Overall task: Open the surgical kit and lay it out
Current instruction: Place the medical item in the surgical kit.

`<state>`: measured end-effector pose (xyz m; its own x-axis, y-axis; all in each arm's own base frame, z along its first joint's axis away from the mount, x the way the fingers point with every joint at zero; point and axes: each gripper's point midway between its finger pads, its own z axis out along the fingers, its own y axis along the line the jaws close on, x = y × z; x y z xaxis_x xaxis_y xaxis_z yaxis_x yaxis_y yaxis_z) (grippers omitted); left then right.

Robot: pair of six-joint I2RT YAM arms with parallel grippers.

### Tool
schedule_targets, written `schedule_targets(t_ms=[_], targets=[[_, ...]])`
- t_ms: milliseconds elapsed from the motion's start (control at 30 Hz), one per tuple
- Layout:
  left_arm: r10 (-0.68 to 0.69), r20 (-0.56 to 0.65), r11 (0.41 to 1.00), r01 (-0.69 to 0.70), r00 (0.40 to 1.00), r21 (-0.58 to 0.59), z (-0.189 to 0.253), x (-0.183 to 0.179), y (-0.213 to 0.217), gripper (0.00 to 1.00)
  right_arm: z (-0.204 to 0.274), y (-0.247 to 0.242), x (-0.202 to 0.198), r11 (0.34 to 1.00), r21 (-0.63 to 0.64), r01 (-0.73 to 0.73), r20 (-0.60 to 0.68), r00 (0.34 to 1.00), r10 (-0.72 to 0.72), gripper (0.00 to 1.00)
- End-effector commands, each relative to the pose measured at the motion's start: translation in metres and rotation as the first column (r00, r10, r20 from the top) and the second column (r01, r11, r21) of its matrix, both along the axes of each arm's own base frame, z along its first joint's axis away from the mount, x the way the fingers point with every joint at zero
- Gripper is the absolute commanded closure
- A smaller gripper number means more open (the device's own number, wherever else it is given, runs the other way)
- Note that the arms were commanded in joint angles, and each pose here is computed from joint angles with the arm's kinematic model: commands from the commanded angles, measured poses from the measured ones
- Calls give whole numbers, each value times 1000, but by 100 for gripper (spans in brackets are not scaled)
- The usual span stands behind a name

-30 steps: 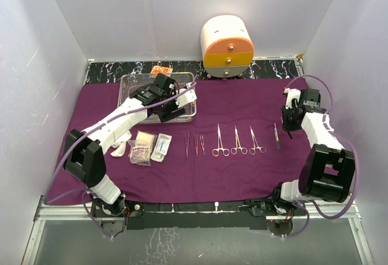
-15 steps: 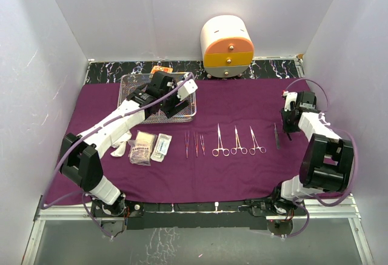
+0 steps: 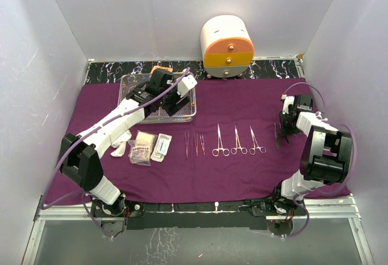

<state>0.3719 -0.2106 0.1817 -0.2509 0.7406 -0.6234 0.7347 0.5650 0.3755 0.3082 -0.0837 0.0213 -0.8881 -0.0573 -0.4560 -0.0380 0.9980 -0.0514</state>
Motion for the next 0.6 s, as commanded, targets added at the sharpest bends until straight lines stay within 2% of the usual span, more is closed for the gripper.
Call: schedule_targets(t_ms=[0, 333, 567], targets=[[2, 27, 999, -1, 1000, -55, 21, 4, -8, 31, -3, -4, 6, 1000, -12, 22, 22, 1000, -22, 90], [4, 28, 999, -2, 1000, -49, 21, 3, -7, 30, -12, -5, -2, 1000, -14, 27, -22, 999, -27, 82], [3, 29, 999, -2, 1000, -45, 21, 2, -5, 29, -13, -5, -3, 999, -18, 28, -30, 999, -29, 81]])
